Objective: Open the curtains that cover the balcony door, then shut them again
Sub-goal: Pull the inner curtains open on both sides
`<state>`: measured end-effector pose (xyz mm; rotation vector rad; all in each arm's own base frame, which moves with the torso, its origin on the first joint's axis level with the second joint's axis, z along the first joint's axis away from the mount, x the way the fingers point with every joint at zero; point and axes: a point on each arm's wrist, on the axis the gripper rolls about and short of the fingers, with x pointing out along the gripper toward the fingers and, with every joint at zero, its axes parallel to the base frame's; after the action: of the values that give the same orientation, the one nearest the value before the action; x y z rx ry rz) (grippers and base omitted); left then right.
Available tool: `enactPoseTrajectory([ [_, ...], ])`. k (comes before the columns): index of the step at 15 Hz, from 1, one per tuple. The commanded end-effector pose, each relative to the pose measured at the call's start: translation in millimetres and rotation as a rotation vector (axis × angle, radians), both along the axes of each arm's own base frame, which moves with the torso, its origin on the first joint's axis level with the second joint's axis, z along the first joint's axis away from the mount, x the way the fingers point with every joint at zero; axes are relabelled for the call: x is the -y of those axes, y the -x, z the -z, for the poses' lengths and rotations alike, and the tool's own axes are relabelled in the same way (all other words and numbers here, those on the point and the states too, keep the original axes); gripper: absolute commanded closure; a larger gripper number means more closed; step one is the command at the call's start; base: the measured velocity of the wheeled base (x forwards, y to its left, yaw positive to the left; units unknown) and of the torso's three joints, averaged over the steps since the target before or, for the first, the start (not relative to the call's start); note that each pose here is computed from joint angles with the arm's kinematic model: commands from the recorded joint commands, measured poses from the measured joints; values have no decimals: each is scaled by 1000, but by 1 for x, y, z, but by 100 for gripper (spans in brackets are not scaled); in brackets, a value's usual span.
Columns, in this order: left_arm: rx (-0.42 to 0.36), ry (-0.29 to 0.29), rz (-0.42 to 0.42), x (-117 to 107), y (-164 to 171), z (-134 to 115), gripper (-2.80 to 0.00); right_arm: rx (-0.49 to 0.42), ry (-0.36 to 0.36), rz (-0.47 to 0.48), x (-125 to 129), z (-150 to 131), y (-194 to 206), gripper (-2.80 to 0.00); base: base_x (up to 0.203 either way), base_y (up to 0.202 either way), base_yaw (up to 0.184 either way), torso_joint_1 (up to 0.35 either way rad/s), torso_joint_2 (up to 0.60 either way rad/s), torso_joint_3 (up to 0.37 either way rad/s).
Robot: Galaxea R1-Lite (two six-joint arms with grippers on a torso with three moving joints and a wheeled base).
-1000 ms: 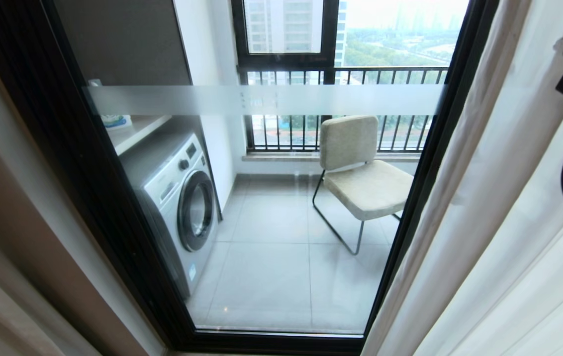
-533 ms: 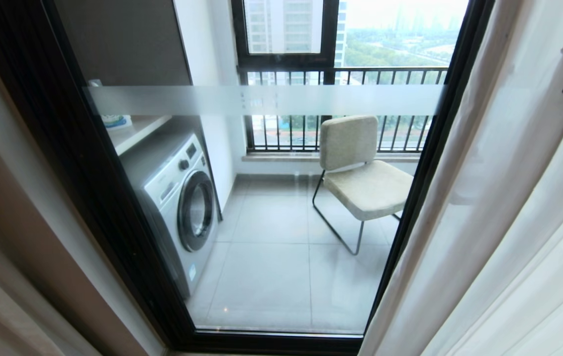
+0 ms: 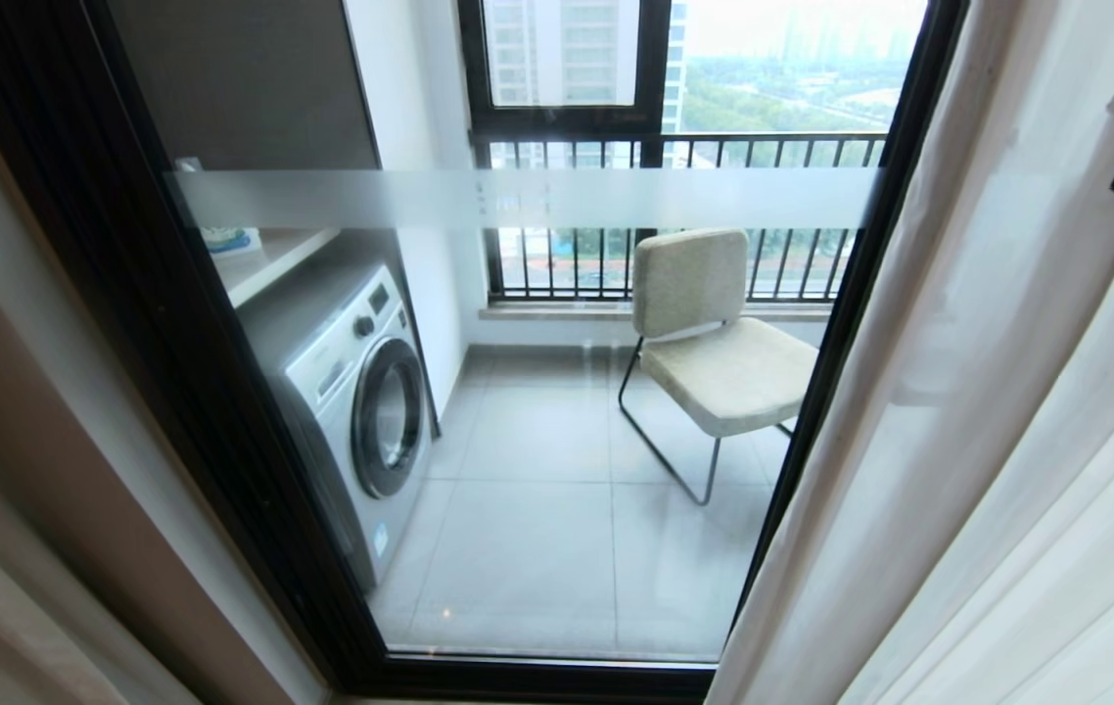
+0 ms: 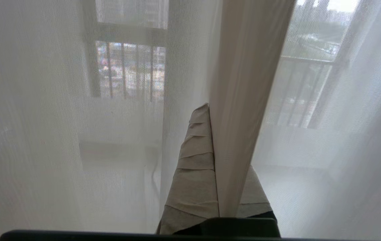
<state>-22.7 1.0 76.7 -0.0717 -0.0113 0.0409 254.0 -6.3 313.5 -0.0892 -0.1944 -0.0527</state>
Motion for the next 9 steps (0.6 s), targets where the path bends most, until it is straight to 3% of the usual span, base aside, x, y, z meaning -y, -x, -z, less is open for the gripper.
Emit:
enactPoseTrajectory([
  [1,1,1,0,0,0,0,0,-1,1,1,0,1,-2,0,0,0,0,0,0,0],
  [4,2,1,0,0,0,0,0,0,1,2,0,1,-1,0,-2,-88,3,2,4,0],
  [9,1,1,0,0,0,0,0,2,2,13,2,1,-1,0,0,-190,3,3,3,1],
])
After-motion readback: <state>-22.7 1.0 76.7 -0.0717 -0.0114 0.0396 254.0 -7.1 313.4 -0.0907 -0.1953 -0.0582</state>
